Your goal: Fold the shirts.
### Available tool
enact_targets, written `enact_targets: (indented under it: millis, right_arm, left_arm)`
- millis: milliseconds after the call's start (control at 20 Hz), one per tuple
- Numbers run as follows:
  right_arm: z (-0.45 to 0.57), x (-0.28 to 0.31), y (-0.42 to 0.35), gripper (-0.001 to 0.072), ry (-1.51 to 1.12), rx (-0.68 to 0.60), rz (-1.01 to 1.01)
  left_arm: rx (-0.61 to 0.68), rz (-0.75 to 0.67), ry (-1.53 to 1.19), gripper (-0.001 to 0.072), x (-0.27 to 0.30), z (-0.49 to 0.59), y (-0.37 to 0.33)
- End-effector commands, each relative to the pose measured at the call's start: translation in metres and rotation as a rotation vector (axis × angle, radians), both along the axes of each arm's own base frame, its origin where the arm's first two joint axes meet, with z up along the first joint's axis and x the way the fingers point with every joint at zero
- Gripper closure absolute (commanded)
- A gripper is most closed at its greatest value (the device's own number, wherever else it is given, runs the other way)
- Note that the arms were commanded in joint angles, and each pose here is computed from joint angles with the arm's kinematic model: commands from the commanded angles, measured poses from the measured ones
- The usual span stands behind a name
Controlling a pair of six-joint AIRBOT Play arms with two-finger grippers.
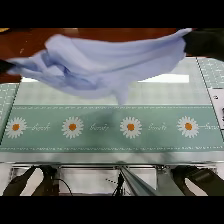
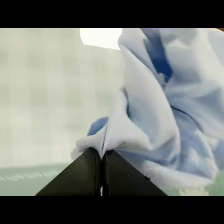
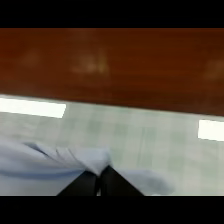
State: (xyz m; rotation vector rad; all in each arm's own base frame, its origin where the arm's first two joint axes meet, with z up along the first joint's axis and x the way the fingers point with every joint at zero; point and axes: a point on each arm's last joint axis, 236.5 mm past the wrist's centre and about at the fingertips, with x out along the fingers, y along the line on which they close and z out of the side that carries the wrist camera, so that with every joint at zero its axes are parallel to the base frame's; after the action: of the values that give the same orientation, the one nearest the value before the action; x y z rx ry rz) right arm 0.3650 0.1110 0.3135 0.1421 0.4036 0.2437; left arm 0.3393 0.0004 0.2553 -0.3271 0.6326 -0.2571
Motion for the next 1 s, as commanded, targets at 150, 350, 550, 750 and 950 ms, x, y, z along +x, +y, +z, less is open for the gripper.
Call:
enact_targets:
  millis: [150,350,550,750,950]
  right_arm:
    - [0.015,-0.057,-0.072,0.0692,0.011,-0.083,-0.206]
    - [-0.040,-0.093,-0.069,0.0692,0.283,-0.131,-0.163]
    - [-0.077,-0.131,-0.070,0.0692,0.499,-0.201,-0.117]
    - [-0.104,-0.174,-0.057,0.0692,0.699,-0.242,0.009]
    - [-0.127,-0.181,-0.015,0.0692,0.841,-0.217,0.206]
  left_arm:
    - [0.167,0.189,-0.137,0.0687,-0.028,0.073,0.035]
    - [0.174,0.160,-0.146,0.0687,-0.032,0.077,0.025]
    - [0.263,0.206,-0.159,0.0688,-0.038,0.087,0.040]
    - [0.332,0.214,-0.141,0.0687,-0.038,0.084,0.049]
    - [0.337,0.026,0.010,0.0687,-0.018,0.036,0.023]
